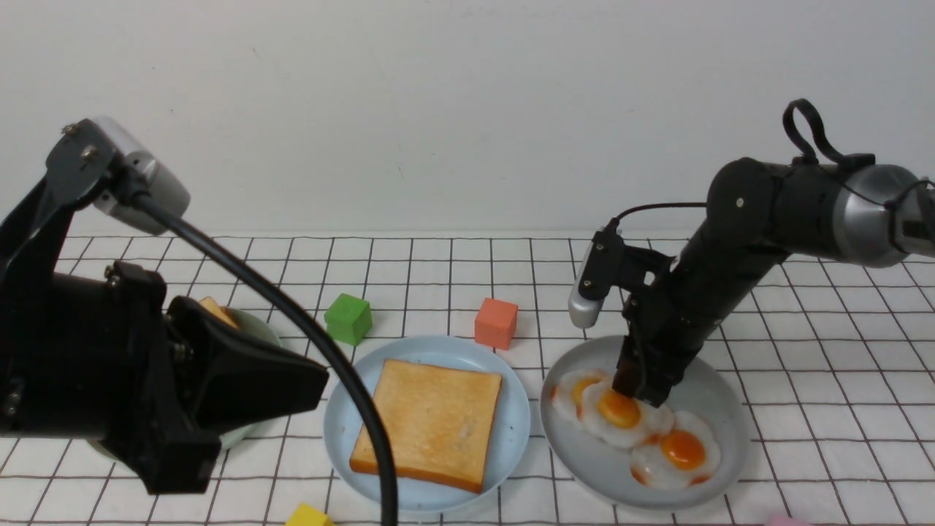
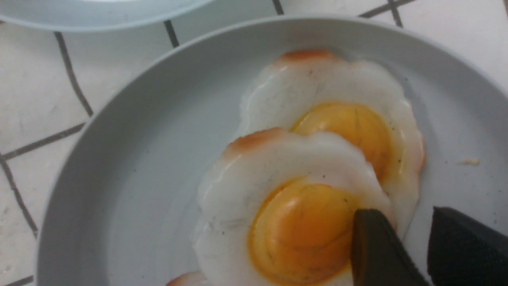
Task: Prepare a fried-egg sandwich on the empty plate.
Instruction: Use the right arm to grab a fried egg
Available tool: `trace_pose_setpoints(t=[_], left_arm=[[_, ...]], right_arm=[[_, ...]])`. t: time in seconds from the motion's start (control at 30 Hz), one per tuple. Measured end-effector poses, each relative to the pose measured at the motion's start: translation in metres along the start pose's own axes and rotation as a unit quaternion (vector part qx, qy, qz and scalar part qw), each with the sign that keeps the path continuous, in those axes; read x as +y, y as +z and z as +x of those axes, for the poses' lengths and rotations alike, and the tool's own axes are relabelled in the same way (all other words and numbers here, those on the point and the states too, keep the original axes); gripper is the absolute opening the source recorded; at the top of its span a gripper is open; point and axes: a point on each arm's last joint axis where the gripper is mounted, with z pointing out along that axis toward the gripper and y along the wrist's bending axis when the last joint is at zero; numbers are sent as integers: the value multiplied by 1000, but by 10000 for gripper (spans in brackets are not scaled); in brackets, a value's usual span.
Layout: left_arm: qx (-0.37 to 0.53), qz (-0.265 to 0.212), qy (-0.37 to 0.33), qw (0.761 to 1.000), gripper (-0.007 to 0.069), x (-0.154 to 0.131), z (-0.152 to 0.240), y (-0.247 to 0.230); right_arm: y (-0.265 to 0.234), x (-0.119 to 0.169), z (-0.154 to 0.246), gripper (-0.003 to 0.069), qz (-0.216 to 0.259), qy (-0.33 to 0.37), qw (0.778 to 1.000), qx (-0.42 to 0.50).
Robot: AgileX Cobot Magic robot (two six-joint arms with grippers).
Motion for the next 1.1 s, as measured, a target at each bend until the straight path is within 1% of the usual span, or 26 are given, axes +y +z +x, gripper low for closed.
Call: trace_pose_setpoints(t=[0.13, 0.2, 0.23, 0.27, 0.3, 0.37, 0.4, 0.47, 0.63, 0.77, 0.97, 1.1], left_arm=[[0, -1, 0, 1000, 20, 0, 0, 0], [0, -1, 0, 1000, 22, 0, 0, 0], [0, -1, 0, 1000, 22, 0, 0, 0], [0, -1, 0, 1000, 25, 0, 0, 0], [0, -1, 0, 1000, 25, 0, 0, 0], [0, -1, -3, 1000, 29, 0, 0, 0], [0, -1, -7, 1000, 29, 0, 0, 0], [3, -3, -13, 1000, 31, 0, 0, 0], [14, -13, -28, 999, 37, 2, 3, 0], [28, -26, -42, 998, 39, 4, 5, 0], [30, -28, -46, 998, 39, 5, 6, 0], [32, -27, -47, 998, 43, 5, 6, 0]], right_arm=[[0, 2, 0, 229, -12, 5, 1000, -2], [1, 3, 0, 200, -21, 1, 1000, -2], [1, 4, 0, 181, -24, -1, 1000, -3], [0, 5, 0, 145, -29, -3, 1000, -3], [0, 5, 0, 139, -30, -3, 1000, -3], [0, 6, 0, 38, -35, -5, 999, -3], [0, 6, 0, 6, -36, -6, 999, -2], [0, 7, 0, -10, -39, -5, 999, -2], [-1, 7, 0, -10, -40, 1, 999, -2], [-14, 8, -3, -10, -32, 15, 999, -8], [-35, 11, -9, -10, -21, 29, 999, -19], [-39, 13, -8, -9, -31, 28, 999, -15]])
